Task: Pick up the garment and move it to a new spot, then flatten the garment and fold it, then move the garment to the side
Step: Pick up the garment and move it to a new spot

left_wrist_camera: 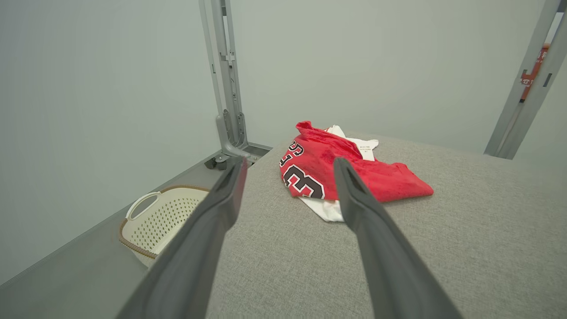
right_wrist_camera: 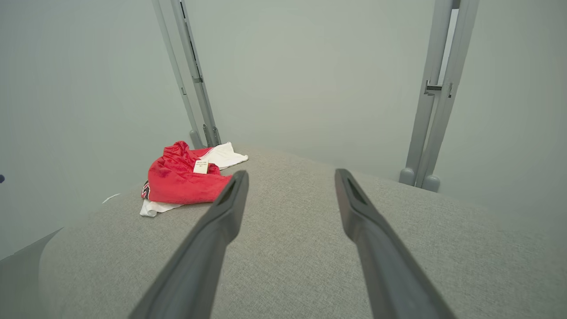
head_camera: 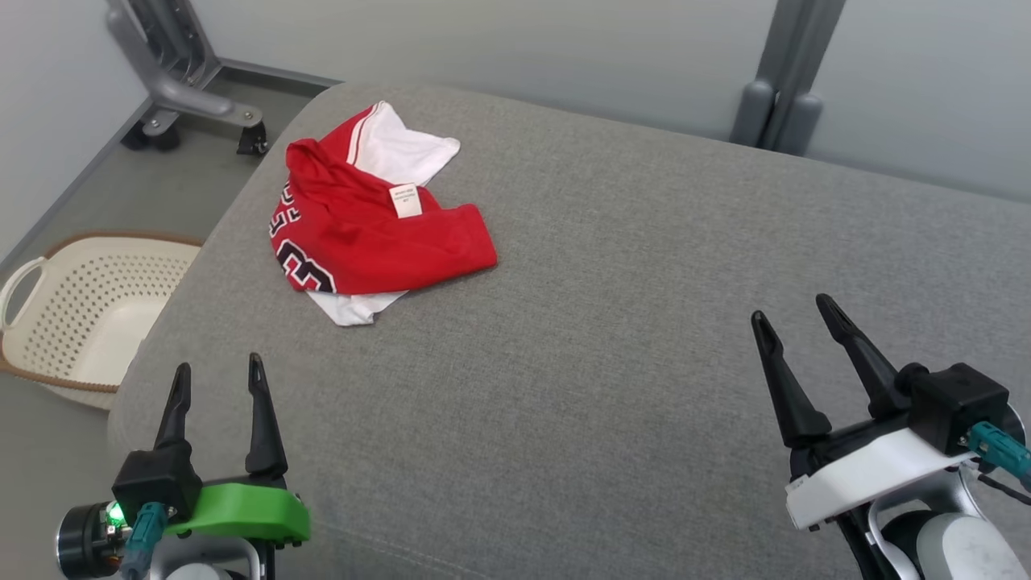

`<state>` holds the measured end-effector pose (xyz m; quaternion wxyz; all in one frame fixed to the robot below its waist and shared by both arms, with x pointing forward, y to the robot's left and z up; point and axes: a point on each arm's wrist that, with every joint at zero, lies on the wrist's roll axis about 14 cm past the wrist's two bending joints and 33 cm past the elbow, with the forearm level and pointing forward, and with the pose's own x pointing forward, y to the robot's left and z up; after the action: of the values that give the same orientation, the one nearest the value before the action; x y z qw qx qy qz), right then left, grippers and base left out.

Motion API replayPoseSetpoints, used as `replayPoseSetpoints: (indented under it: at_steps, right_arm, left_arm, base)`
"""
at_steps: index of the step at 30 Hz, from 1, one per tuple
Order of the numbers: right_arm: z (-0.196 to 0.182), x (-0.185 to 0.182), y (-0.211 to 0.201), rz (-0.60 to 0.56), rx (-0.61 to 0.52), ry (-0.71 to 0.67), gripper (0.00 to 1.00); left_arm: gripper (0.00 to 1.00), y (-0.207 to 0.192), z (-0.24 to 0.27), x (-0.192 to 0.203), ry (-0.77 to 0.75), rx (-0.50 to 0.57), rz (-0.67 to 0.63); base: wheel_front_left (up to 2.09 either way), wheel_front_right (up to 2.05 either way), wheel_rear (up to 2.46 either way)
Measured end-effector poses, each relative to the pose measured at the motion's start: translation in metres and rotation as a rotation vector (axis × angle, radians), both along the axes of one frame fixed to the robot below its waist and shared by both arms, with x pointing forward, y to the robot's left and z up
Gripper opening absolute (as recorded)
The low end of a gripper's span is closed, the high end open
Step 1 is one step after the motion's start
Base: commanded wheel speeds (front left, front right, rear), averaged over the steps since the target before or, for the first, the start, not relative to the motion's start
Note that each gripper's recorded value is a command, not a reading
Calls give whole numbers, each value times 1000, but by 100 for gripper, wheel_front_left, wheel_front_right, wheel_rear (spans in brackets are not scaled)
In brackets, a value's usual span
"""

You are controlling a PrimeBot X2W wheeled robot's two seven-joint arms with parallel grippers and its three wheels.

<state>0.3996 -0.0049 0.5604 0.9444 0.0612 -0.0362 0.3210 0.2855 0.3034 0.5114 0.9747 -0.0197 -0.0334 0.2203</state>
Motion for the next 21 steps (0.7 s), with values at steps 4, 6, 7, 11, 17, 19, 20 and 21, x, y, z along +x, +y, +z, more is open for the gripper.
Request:
replayPoseSetpoints:
  at_steps: [4,6,7,11,17,19,20,21]
  right_arm:
    - [0,14,10,31,-9,-7,100]
    - [1,23,13,43,-17,-18,100]
    - [2,27,14,46,-20,-25,100]
    - [0,48,16,48,-28,-37,100]
    - [-25,78,5,10,-28,1,100]
    - [-39,85,-1,-6,-32,28,100]
    - [-47,88,-3,-13,-33,43,100]
    - [-54,91,-6,-22,-32,56,100]
  left_arm:
    - [100,1,-2,6,7,-10,12]
    - [100,1,5,21,-10,-6,-1]
    - [100,1,8,28,-20,-5,-7]
    - [100,2,12,66,-30,-17,-46]
    - [100,5,-31,128,102,-64,-121]
    - [100,6,-56,143,180,-90,-138]
    - [100,7,-70,150,220,-115,-144]
    - [100,7,-85,155,272,-130,-153]
  base:
    - [0,0,0]
    - [0,0,0]
    - [0,0,0]
    - [0,0,0]
    - [0,0,0]
    - [0,0,0]
    - [0,0,0]
    - [0,0,0]
